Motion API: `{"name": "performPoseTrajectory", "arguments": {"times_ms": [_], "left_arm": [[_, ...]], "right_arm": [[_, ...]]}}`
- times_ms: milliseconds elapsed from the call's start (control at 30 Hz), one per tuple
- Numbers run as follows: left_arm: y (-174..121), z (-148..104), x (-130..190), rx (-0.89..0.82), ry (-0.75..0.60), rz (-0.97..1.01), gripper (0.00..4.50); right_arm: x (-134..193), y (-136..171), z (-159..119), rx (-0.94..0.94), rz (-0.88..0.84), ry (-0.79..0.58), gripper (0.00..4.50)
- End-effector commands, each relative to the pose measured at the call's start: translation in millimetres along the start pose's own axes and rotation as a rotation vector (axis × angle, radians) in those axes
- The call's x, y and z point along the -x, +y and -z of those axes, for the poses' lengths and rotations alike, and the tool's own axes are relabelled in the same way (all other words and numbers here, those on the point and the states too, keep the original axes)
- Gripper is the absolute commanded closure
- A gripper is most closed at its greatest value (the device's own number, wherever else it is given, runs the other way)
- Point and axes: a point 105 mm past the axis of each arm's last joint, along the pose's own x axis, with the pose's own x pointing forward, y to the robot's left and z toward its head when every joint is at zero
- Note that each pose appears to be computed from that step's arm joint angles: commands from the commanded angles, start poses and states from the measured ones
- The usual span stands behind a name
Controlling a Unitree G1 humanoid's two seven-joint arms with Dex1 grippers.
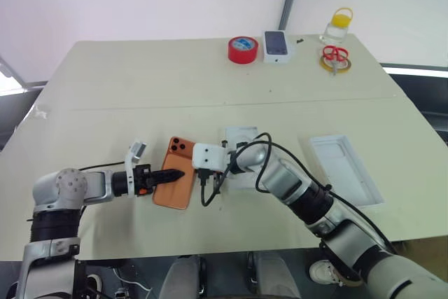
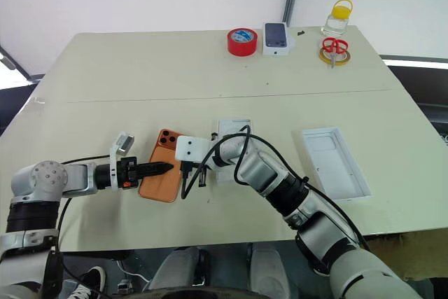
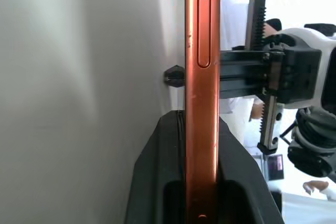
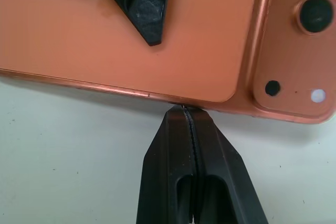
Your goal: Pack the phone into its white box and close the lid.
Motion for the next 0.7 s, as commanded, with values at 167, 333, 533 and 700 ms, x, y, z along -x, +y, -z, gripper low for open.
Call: {"name": "performPoseTrajectory", "arguments": {"times_ms": [167, 333, 533, 700], "left_arm": [[-6, -22, 8, 0.039, -0.189, 0.075, 4.5], [-15, -28, 9, 0.02, -0.272, 0.112, 4.5], [-17, -29, 6, 0.022, -0.299, 0.121, 4.5], [-17, -32, 3, 0.027, -0.311, 0.126, 4.5]], "right_arm": [[35, -26, -40, -0.241, 0.046, -0.356, 4.25], [72, -17, -40, -0.273, -0.037, -0.458, 2.22], [106, 10, 11, -0.068, -0.08, -0.271, 1.2], [120, 28, 45, -0.055, -0.104, -0.174, 1.2]]}}
